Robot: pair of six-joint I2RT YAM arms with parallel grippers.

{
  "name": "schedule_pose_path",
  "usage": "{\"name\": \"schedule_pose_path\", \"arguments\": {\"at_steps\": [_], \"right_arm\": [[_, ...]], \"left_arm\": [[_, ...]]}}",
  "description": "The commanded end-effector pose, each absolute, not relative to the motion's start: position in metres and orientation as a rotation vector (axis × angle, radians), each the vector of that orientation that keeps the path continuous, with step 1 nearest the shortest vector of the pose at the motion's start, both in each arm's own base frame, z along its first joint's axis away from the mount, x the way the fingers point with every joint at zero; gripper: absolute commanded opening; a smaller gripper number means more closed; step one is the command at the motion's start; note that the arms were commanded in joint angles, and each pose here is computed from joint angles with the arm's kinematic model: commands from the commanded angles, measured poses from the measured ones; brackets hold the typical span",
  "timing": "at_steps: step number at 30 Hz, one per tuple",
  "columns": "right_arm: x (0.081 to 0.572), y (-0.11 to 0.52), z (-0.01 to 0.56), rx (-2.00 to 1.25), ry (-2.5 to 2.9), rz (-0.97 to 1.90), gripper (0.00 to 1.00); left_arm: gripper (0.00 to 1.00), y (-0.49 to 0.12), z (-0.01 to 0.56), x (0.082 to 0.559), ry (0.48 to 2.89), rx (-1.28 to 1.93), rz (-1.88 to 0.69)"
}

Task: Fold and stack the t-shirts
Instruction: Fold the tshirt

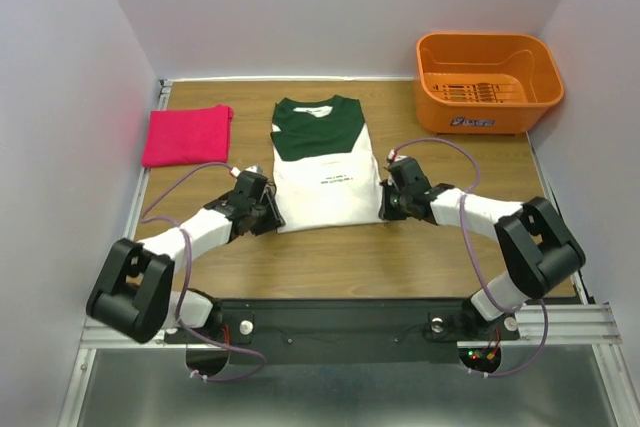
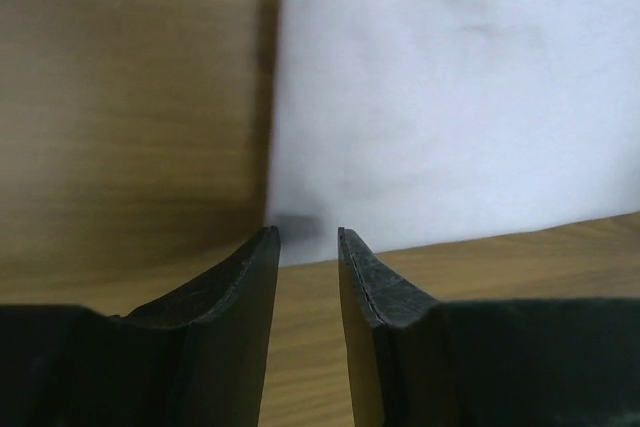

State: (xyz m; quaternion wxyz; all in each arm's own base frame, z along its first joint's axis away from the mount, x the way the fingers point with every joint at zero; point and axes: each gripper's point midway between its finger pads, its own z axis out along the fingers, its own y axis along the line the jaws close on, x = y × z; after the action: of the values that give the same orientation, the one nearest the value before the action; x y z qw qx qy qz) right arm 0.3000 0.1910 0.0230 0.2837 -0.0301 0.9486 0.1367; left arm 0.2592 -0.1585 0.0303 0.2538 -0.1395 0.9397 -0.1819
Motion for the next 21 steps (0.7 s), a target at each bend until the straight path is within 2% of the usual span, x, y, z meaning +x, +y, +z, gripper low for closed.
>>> {"name": "schedule_pose_path", "arguments": {"at_steps": [1, 2, 3, 9, 15, 21], "right_arm": [[0.266, 0.174, 0.018, -0.044, 2.637, 0.35, 0.06], [0.269, 0.184, 0.031, -0.066, 2.61, 0.423, 0.09], [0.271, 0.189, 0.039, -0.089, 2.594, 0.46, 0.17], [0.28, 0.228, 0.093, -0.241, 2.474, 0.716, 0.23], [0.277, 0.227, 0.068, -0.254, 2.537, 0.694, 0.19], [0.267, 0.203, 0.029, -0.182, 2.619, 0.603, 0.14]], "left_arm": [[0.42, -0.134, 0.037, 0.238, 2.575, -0.429, -0.365], [0.46, -0.135, 0.047, 0.241, 2.543, -0.421, -0.381], [0.47, -0.136, 0.054, 0.244, 2.52, -0.421, -0.398], [0.47, -0.161, 0.086, 0.254, 2.454, -0.353, -0.554], [0.41, -0.18, 0.06, 0.25, 2.55, -0.301, -0.547], [0.29, -0.174, 0.026, 0.239, 2.64, -0.39, -0.491]]}}
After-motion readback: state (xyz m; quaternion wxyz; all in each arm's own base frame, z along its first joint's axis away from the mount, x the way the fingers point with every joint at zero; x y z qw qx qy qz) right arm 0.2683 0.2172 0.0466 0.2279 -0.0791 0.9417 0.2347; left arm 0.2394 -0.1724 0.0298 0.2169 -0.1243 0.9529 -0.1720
